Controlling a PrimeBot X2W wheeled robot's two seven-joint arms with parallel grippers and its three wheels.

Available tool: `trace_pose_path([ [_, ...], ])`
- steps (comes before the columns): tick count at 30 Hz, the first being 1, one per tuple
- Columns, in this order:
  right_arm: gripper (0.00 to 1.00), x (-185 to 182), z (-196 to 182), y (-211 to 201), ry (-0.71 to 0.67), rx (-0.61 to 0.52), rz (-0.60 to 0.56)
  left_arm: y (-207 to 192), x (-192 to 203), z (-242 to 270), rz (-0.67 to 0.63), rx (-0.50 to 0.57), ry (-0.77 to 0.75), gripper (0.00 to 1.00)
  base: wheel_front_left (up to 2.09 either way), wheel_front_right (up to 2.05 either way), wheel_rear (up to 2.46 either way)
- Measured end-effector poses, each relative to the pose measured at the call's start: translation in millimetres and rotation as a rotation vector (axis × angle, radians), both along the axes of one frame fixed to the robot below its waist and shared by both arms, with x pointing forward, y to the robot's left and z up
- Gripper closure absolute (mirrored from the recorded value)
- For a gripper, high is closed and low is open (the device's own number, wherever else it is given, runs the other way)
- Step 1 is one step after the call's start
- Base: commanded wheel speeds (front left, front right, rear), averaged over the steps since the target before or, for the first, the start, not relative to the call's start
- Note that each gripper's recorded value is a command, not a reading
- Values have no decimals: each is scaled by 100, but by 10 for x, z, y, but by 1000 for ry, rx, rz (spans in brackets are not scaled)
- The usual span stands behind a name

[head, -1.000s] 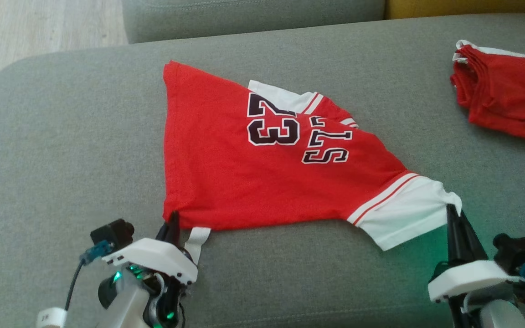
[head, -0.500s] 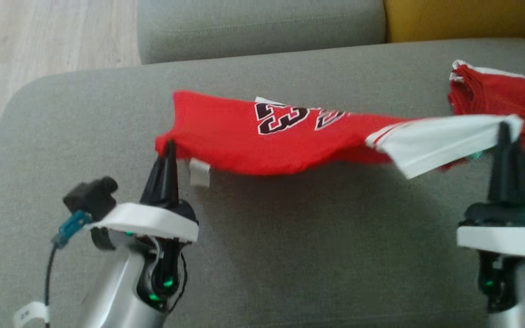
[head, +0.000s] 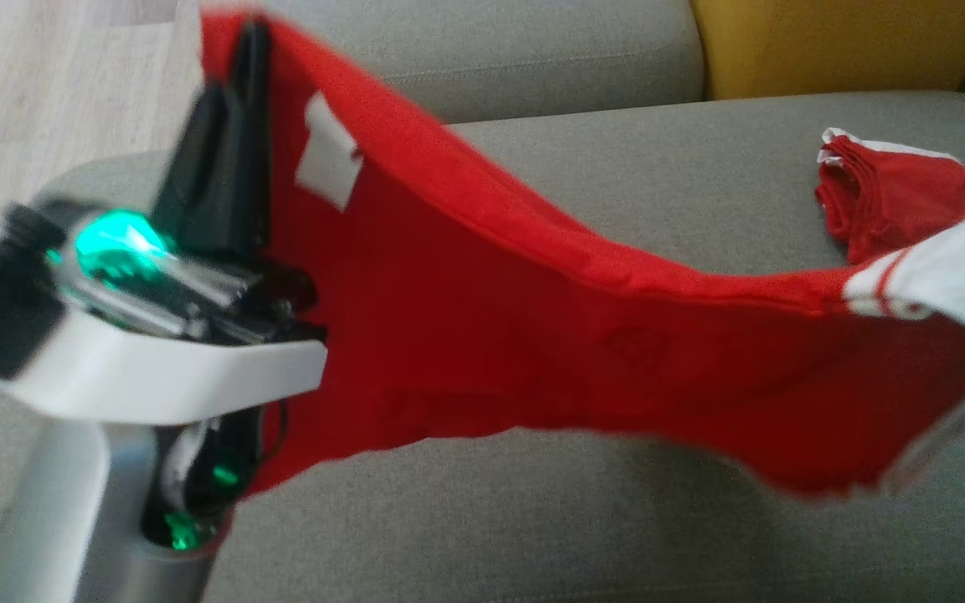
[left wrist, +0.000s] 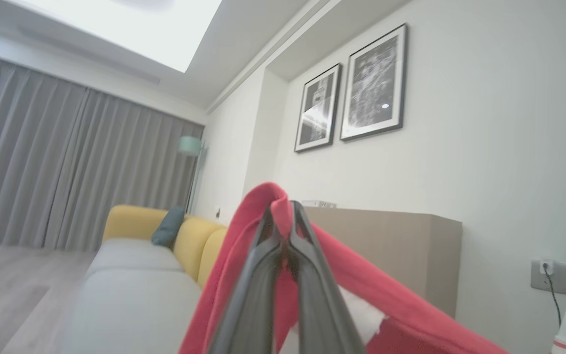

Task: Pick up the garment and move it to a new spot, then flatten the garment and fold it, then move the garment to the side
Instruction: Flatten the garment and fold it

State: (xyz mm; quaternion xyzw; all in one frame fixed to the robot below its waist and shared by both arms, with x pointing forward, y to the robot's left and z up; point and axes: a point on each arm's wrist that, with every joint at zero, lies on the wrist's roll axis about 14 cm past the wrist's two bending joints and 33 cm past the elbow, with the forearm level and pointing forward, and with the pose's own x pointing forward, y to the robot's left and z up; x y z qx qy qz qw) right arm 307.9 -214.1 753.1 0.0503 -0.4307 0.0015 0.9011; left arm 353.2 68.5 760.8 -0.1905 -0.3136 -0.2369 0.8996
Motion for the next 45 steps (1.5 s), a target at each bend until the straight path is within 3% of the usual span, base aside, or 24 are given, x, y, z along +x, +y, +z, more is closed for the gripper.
trace_pose_path([
  [5, 100, -104, 346, -1, -105, -43, -36, -81, -93, 411, -23, 60, -118, 100, 0, 0, 0],
  [11, 100, 154, 381, 27, -77, -71, -49, -119, 262, 312, -20, 115, -45, 100, 0, 0, 0],
  [16, 100, 845, 143, 186, 47, -69, 26, 0, 1043, -139, 35, 152, 149, 100, 0, 0, 0],
  [21, 100, 1692, 16, 367, 127, -107, 76, 102, 1837, -383, 95, 202, 243, 100, 0, 0, 0],
  [22, 100, 2010, 46, 416, 131, -127, 76, 137, 2144, -377, 133, 237, 246, 100, 0, 0, 0],
  [25, 100, 2400, 137, 430, 123, -154, 57, 201, 2545, -298, 201, 268, 221, 100, 0, 0, 0],
  [29, 100, 2681, 296, 246, 126, -181, -15, 218, 2912, -210, 275, 307, 165, 100, 0, 0, 0],
  [32, 100, 2846, 278, 206, 137, -165, -2, 139, 3081, -141, 283, 304, 91, 100, 0, 0, 0],
  [36, 100, 3081, -227, 413, 231, -183, 79, 136, 3380, -574, 278, 294, 119, 100, 0, 0, 0],
  [40, 100, 3190, -1196, 480, 420, -178, 128, 206, 3616, -1651, 257, 292, 323, 100, 0, 0, 0],
  [43, 100, 3112, -1930, 455, 573, -138, 151, 271, 3571, -2547, 234, 289, 511, 100, 0, 0, 0],
  [45, 100, 3033, -2229, 461, 634, -117, 161, 342, 3460, -2989, 232, 269, 618, 100, 0, 0, 0],
])
